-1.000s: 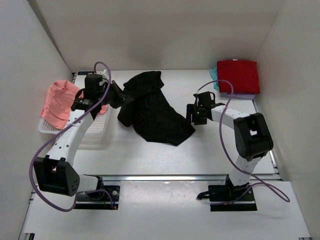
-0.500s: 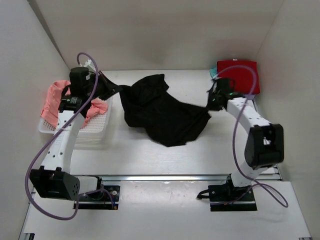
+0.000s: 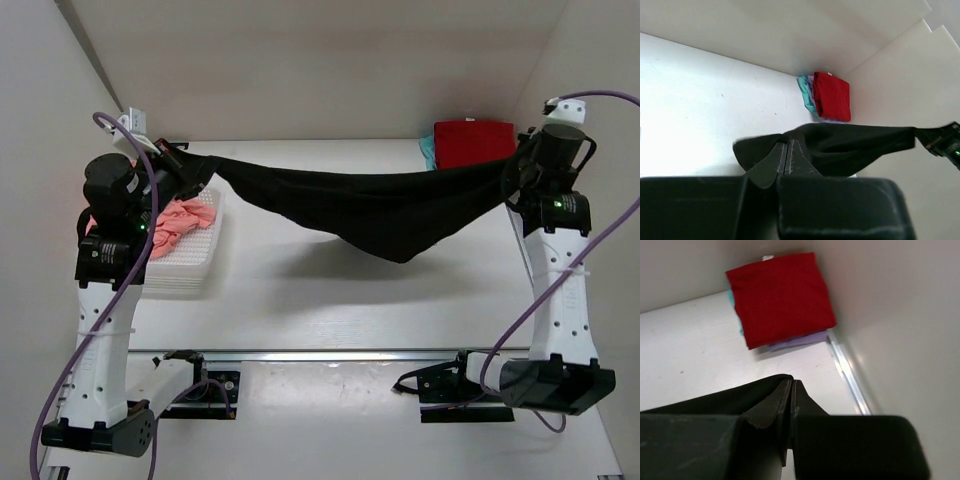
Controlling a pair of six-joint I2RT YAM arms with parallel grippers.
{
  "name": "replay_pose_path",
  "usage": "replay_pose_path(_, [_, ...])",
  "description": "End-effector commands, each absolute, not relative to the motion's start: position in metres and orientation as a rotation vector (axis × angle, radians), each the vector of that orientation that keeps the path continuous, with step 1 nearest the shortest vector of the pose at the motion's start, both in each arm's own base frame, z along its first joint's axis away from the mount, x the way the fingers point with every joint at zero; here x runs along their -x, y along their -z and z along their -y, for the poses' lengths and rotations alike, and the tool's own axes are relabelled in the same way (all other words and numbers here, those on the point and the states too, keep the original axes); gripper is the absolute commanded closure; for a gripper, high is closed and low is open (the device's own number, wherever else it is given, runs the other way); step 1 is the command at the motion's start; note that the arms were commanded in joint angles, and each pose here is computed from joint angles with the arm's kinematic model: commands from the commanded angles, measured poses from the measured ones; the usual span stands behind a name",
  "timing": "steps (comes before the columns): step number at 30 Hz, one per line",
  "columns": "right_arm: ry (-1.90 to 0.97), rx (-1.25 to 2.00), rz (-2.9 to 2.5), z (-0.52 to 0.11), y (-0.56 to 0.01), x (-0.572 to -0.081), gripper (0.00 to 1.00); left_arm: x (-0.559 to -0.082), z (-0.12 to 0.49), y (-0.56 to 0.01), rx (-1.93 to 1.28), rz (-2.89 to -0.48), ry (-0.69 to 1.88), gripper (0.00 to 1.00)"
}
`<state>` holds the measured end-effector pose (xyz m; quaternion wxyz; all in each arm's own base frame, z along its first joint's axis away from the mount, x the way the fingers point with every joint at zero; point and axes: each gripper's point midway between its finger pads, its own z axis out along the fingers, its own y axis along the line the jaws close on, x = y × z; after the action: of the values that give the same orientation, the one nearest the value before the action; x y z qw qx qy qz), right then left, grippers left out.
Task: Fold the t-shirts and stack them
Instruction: Flatten out the tshirt
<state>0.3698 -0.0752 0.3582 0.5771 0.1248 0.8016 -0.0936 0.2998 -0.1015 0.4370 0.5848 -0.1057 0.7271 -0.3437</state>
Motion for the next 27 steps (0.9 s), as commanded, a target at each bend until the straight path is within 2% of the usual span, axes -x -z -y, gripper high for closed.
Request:
replay_pose_path(1, [0.370,-0.357,-1.765,0.104,-0.394,-0.339,1.00,-0.299,0.093,-0.442,0.260,-1.671,0.734,1.00])
replay_pose_path(6, [0.405,-0.344,-1.780,0.108,-0.386,-0.335,1.00,-0.300,0.085,-0.443,0.272,-1.670,0.666,1.00])
replay_pose_path(9, [0.275,-0.319,-1.829,0.094,-0.368,-0.363,1.00,-0.309,0.087,-0.433,0.308,-1.697,0.690,1.00])
replay_pose_path(11, [0.189,-0.295,-1.904,0.087,-0.341,-0.399,1.00,-0.318,0.089,-0.419,0.339,-1.733,0.705,1.00])
replay_pose_path(15, [0.056,-0.349,-1.957,0.089,-0.328,-0.456,1.00,-0.344,0.090,-0.396,0.383,-1.798,0.689,1.00])
replay_pose_path(16, [0.080,-0.378,-1.989,0.095,-0.323,-0.470,0.98,-0.350,0.092,-0.389,0.387,-1.820,0.683,1.00])
replay_pose_path(17, [0.099,-0.391,-2.055,0.095,-0.302,-0.478,0.86,-0.356,0.093,-0.382,0.387,-1.839,0.683,1.00])
replay_pose_path(18, [0.140,-0.390,-2.022,0.099,-0.317,-0.484,0.80,-0.359,0.095,-0.379,0.381,-1.850,0.679,1.00])
replay_pose_path(19, [0.171,-0.402,-2.047,0.103,-0.306,-0.487,0.76,-0.360,0.094,-0.379,0.387,-1.851,0.671,1.00])
replay_pose_path(22, [0.180,-0.398,-2.073,0.099,-0.294,-0.475,0.61,-0.358,0.095,-0.365,0.384,-1.879,0.674,1.00])
replay_pose_path(27, [0.098,-0.396,-2.095,0.087,-0.282,-0.423,0.58,-0.346,0.100,-0.339,0.378,-1.929,0.705,1.00])
